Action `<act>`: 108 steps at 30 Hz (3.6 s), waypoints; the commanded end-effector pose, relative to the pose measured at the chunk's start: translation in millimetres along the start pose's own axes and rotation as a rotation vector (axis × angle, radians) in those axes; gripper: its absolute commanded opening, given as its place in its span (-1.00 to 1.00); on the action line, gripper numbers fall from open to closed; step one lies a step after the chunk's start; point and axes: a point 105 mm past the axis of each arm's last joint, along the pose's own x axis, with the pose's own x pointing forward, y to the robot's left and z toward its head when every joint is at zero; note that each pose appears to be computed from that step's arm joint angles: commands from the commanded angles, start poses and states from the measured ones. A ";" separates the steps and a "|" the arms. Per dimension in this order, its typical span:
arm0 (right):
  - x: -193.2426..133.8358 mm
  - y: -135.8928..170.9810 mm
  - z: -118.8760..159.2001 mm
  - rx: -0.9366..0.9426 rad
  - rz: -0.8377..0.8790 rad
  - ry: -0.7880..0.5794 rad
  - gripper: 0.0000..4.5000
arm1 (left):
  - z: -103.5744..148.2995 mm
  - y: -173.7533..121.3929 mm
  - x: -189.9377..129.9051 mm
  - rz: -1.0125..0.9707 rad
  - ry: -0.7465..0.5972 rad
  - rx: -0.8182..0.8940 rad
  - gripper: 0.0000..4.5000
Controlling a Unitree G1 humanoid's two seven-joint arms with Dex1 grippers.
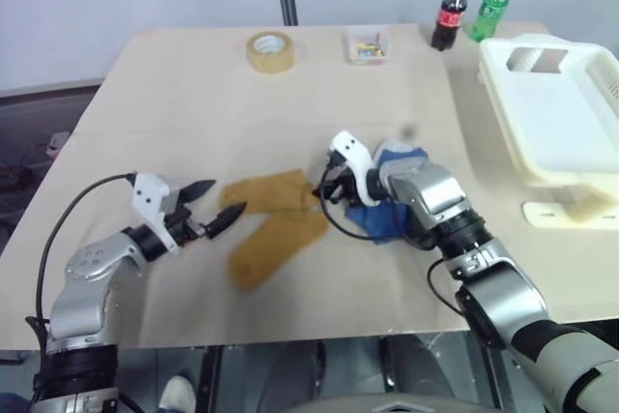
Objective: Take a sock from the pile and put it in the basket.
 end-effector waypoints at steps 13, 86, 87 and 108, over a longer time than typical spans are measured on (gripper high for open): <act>-4.0 2.2 14.8 -0.072 -0.017 -0.060 -1.00 | -16.6 4.3 16.5 0.006 0.060 -0.005 -0.35; -76.3 29.6 -6.9 -0.160 -0.160 0.070 -1.00 | -26.9 -100.6 -16.9 -0.024 -0.060 -0.211 -0.96; -76.2 28.9 -8.6 -0.158 -0.161 0.075 -1.00 | -22.6 -99.7 -13.9 -0.020 -0.079 -0.207 -0.96; -63.9 23.7 -19.3 -0.136 -0.175 0.087 -1.00 | -1.7 -105.3 -7.0 -0.023 -0.170 -0.212 -0.96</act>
